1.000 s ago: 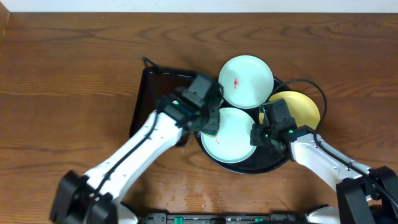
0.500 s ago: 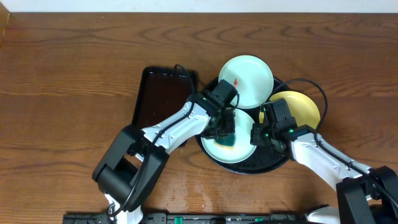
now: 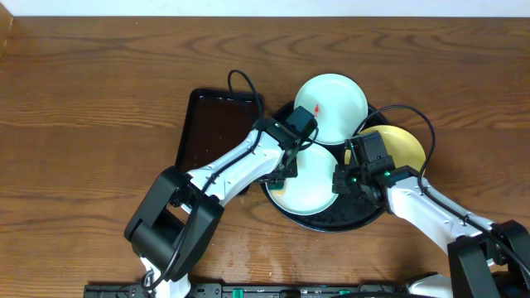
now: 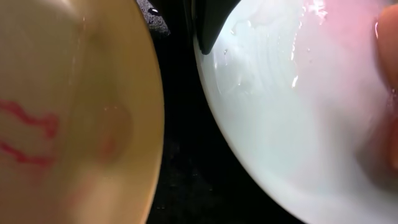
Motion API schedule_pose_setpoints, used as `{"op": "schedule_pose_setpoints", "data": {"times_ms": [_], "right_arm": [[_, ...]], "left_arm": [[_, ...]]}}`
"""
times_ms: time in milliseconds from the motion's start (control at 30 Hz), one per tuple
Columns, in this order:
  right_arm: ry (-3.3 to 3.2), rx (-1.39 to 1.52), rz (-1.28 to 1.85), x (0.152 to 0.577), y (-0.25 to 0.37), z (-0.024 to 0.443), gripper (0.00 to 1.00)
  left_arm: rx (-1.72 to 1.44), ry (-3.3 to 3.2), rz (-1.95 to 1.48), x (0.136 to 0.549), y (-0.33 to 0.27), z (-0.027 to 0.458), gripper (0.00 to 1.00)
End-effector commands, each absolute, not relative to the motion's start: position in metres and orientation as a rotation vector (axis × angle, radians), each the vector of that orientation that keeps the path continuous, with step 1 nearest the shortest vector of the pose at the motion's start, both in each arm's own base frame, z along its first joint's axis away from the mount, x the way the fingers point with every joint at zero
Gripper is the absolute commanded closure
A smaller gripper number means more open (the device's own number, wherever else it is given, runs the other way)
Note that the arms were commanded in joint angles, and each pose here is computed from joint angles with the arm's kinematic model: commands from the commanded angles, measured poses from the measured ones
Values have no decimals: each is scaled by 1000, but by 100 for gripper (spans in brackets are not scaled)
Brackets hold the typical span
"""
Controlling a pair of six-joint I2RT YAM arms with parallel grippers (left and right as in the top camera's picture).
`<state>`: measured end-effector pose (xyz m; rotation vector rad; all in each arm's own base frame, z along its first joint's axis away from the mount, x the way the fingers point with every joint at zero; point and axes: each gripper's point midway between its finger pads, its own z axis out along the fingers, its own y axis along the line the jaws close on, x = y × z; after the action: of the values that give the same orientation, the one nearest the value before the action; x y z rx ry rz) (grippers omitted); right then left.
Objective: Clean dirty plates on tray and stack at the side
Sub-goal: 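Scrub the lower pale green plate with the sponge in left gripper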
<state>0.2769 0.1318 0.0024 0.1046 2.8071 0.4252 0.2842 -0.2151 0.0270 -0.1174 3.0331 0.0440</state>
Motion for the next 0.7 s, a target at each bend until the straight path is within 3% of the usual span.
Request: {"op": "schedule_pose_setpoints", "data": {"times_ms": [0, 267, 667], "right_arm": [[2827, 125, 303, 276, 116, -8, 99], [2827, 124, 303, 276, 116, -8, 99], [2827, 124, 303, 276, 116, -8, 99]], "left_arm": [[-142, 3018, -4, 295, -218, 17, 92], [-39, 3118, -695, 274, -307, 24, 93], [124, 3189, -734, 238, -325, 25, 92]]}}
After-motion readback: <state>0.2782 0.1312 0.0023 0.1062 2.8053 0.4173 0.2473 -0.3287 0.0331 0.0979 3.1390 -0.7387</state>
